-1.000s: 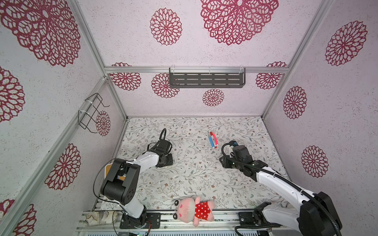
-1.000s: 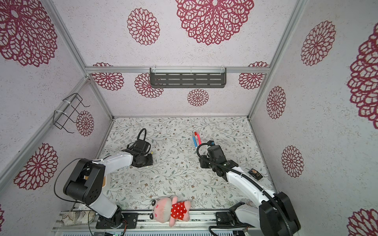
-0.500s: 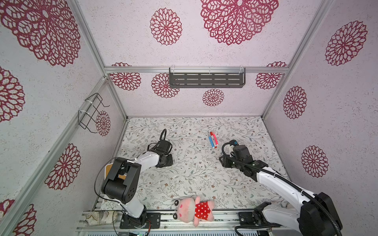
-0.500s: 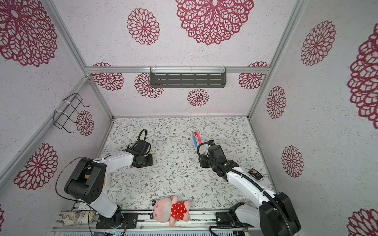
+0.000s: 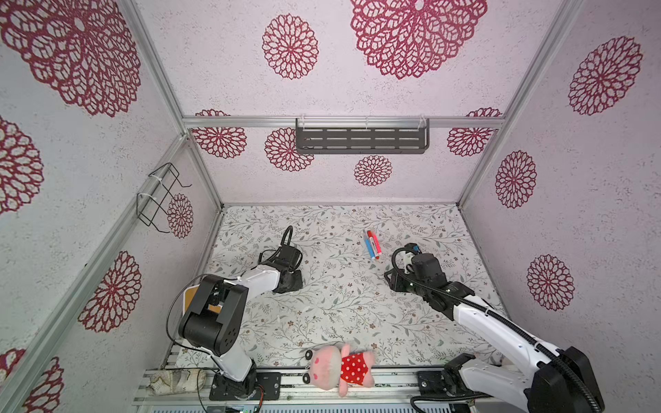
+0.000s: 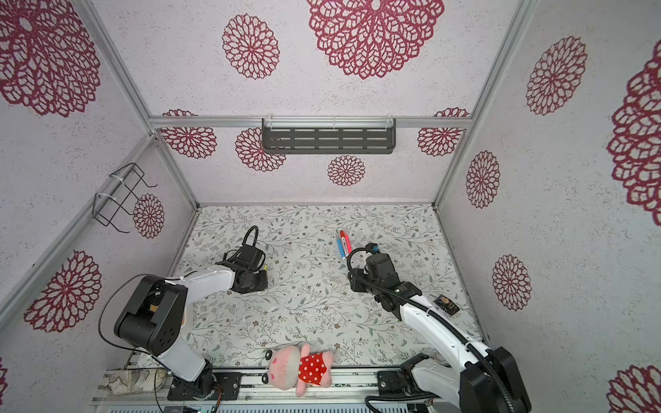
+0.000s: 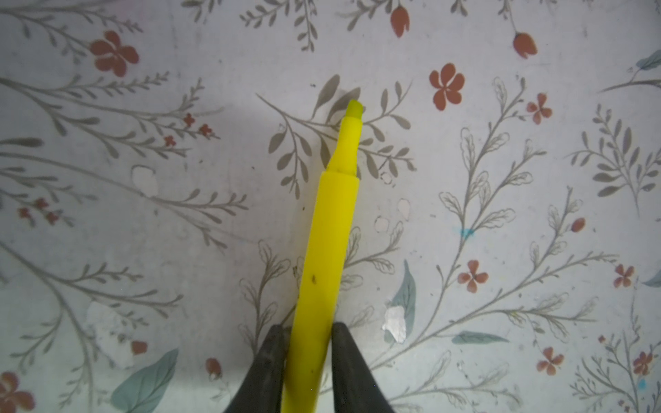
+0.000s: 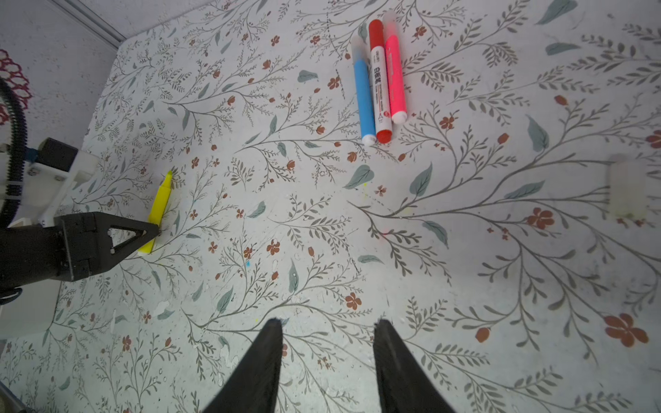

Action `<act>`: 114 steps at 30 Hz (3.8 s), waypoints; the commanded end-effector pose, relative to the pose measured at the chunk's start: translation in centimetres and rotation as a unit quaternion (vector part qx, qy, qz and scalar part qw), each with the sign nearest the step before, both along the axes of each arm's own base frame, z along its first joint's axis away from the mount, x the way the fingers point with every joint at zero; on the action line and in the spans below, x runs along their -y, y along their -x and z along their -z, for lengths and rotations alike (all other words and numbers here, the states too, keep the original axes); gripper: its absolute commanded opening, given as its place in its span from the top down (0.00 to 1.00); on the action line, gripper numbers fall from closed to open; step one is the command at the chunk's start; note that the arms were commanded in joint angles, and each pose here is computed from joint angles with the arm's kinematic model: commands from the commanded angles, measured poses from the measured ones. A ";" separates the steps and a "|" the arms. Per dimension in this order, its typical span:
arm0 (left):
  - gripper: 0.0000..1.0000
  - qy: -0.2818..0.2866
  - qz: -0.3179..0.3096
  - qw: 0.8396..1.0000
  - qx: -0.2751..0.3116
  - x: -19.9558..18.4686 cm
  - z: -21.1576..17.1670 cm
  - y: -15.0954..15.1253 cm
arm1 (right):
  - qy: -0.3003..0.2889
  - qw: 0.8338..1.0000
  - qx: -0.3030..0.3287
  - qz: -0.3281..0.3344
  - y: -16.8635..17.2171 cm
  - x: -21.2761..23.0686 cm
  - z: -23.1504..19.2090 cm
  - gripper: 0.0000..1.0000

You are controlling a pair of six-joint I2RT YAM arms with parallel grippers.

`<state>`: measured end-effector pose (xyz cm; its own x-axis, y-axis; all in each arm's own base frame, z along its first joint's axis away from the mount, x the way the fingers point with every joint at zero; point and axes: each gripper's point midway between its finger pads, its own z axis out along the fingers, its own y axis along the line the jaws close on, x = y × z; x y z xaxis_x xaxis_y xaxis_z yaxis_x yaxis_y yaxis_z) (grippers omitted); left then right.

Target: Insert the pens into the pen caps

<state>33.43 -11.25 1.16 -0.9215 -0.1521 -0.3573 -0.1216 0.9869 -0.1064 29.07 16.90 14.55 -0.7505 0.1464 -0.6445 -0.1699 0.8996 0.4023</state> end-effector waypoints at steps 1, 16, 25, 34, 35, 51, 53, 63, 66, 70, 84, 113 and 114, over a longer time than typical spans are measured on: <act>0.75 -0.026 0.013 0.999 -0.044 -0.1 1.9 1.7 | -0.018 1.000 0.018 0.012 -0.4 0.1 -1.6 0.55; 0.86 0.029 0.070 0.997 0.023 3.2 -3.6 1.9 | -0.043 0.999 0.027 -0.010 -0.1 -0.6 -4.0 0.54; 0.84 0.135 0.167 0.966 0.141 8.4 -10.1 4.1 | -0.167 0.978 0.051 -0.111 1.6 -4.8 -7.2 0.52; 0.83 0.213 0.209 0.927 0.226 11.4 -15.2 6.7 | -0.262 0.940 0.069 -0.208 4.0 -9.0 -9.8 0.51; 0.83 0.217 0.213 0.924 0.231 11.6 -15.7 6.9 | -0.264 0.938 0.070 -0.215 4.3 -9.3 -9.9 0.50; 0.83 0.239 0.246 0.902 0.263 14.5 -18.7 8.7 | -0.287 0.918 0.061 -0.268 5.2 -13.8 -10.0 0.49; 0.83 0.241 0.249 0.899 0.267 14.7 -19.1 8.9 | -0.292 0.916 0.058 -0.269 5.1 -14.2 -9.9 0.49; 0.83 0.246 0.257 0.894 0.274 15.5 -19.5 9.5 | -0.300 0.909 0.059 -0.283 5.4 -15.7 -10.4 0.49; 0.84 0.249 0.258 0.891 0.277 15.6 -19.8 9.6 | -0.302 0.908 0.061 -0.285 5.4 -15.9 -10.6 0.49; 0.84 0.253 0.259 0.889 0.280 15.7 -19.9 9.9 | -0.305 0.906 0.061 -0.287 5.4 -16.2 -10.8 0.49; 0.84 0.271 0.271 0.878 0.288 16.9 -20.8 10.6 | -0.316 0.898 0.052 -0.301 5.7 -17.9 -10.7 0.51; 0.72 0.276 0.285 0.875 0.276 17.8 -20.7 11.2 | -0.320 0.898 0.048 -0.298 6.2 -18.0 -10.6 0.88; 0.63 0.276 0.290 0.875 0.272 18.0 -20.6 11.3 | -0.317 0.899 0.048 -0.297 6.2 -17.9 -10.6 0.88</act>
